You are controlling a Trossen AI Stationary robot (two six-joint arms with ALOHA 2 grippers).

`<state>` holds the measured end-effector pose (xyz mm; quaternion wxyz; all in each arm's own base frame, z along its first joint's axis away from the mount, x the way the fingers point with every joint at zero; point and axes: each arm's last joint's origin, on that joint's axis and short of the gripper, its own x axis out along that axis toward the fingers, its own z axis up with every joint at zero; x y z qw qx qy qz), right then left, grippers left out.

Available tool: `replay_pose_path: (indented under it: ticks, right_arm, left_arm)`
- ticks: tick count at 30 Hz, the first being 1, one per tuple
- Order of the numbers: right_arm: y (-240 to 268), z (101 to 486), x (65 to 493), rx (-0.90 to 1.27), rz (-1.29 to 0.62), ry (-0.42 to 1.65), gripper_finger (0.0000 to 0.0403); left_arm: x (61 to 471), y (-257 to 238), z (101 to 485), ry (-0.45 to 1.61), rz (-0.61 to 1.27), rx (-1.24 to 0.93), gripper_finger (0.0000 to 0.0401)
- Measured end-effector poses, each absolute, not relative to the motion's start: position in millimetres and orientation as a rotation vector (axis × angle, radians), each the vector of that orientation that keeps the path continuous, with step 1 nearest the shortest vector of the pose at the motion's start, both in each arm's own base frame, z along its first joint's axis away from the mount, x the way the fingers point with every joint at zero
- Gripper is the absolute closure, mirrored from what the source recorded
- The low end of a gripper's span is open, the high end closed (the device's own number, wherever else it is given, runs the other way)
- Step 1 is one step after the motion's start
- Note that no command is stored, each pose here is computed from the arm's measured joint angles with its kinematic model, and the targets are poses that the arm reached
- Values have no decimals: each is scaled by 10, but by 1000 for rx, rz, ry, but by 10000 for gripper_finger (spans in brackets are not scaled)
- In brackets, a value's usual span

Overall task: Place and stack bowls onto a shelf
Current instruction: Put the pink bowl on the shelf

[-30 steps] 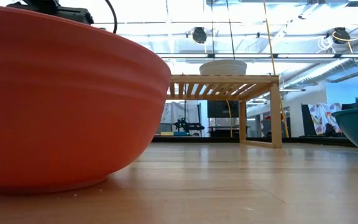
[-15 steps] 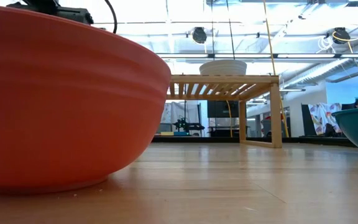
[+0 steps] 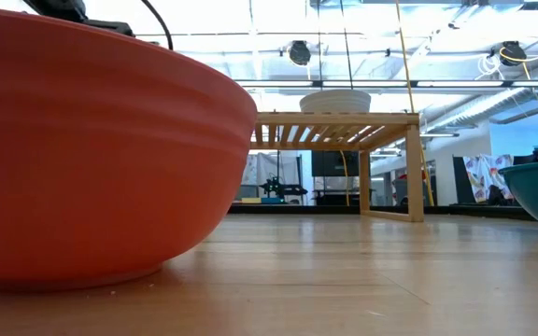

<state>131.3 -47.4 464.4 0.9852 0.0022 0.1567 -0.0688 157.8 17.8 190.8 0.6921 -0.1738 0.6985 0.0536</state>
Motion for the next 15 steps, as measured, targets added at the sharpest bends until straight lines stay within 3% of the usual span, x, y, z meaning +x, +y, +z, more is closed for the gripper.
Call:
replay_pose_path:
  ticks: [8, 15]
  right_arm:
    - [-474, 4644, 1313, 4, -138, 315, 362]
    - [-474, 4644, 1313, 4, -138, 315, 362]
  left_arm:
    - [1639, 187, 1909, 1497, 126, -394, 280]
    - [1637, 190, 1909, 1500, 132, -384, 345]
